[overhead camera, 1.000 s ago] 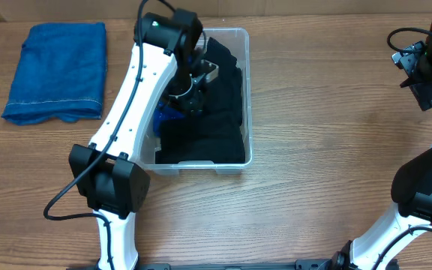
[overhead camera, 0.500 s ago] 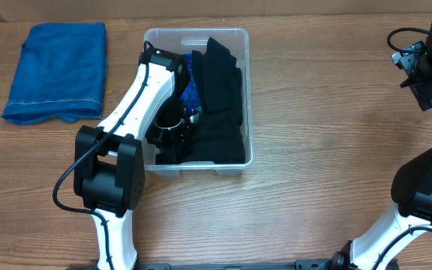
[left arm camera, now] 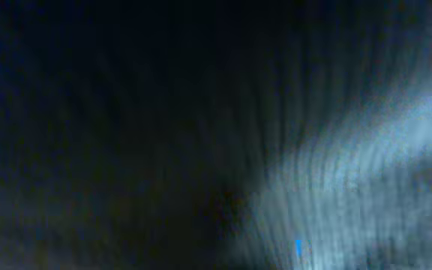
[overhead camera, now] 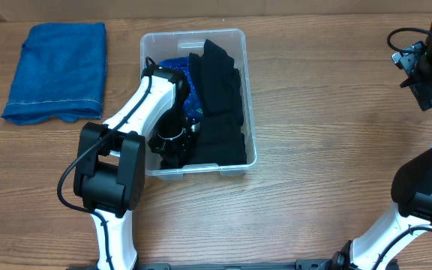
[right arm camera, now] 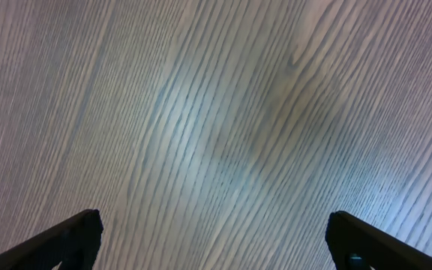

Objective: Pack container
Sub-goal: 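Press and spread the black cloth inside the container with the left gripper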

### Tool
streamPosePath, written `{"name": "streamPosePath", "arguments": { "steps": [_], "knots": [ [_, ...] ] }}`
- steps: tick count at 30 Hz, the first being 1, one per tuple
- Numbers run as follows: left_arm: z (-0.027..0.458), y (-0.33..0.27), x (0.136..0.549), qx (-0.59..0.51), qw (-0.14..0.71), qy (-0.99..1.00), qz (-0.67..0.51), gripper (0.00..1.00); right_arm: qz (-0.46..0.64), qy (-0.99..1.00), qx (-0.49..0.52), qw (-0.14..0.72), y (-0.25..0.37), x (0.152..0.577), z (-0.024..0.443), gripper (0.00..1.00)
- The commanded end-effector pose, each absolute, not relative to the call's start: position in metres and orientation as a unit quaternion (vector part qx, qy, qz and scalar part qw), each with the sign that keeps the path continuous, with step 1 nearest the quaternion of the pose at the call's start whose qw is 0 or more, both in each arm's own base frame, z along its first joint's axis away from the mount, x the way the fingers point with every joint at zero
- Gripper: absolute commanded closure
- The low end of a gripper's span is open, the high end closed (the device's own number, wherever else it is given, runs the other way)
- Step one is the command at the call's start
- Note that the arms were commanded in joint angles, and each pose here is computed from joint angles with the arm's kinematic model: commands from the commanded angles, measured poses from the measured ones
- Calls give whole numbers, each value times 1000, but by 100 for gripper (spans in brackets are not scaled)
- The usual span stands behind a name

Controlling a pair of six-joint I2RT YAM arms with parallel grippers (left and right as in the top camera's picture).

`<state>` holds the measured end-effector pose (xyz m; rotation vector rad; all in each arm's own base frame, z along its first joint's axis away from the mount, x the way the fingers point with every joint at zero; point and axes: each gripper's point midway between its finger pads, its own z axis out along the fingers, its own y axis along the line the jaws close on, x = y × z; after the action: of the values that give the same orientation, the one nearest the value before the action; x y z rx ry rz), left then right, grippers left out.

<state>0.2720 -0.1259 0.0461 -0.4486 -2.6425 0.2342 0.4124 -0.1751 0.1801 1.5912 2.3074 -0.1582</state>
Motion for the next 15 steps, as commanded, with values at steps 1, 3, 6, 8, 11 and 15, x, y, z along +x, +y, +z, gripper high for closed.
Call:
{"name": "streamPosePath", "arguments": {
  "steps": [1, 3, 6, 8, 11, 15],
  "knots": [
    [41, -132, 292, -171, 176, -965, 92, 96, -58, 808, 561, 169, -177, 413, 181, 0],
    [46, -132, 300, -174, 161, -968, 86, 96, -58, 808, 561, 169, -177, 413, 181, 0],
    [64, -139, 319, -178, 129, -971, 91, 96, -58, 808, 561, 169, -177, 413, 181, 0],
    [82, -146, 334, -185, 100, -973, 94, 96, -58, 808, 561, 169, -177, 413, 181, 0],
    [111, -154, 351, -192, 61, -974, 99, 96, -58, 808, 561, 169, -177, 413, 181, 0],
    [144, -164, 365, -198, 22, -973, 114, 96, -58, 808, 561, 169, -177, 413, 181, 0]
  ]
}}
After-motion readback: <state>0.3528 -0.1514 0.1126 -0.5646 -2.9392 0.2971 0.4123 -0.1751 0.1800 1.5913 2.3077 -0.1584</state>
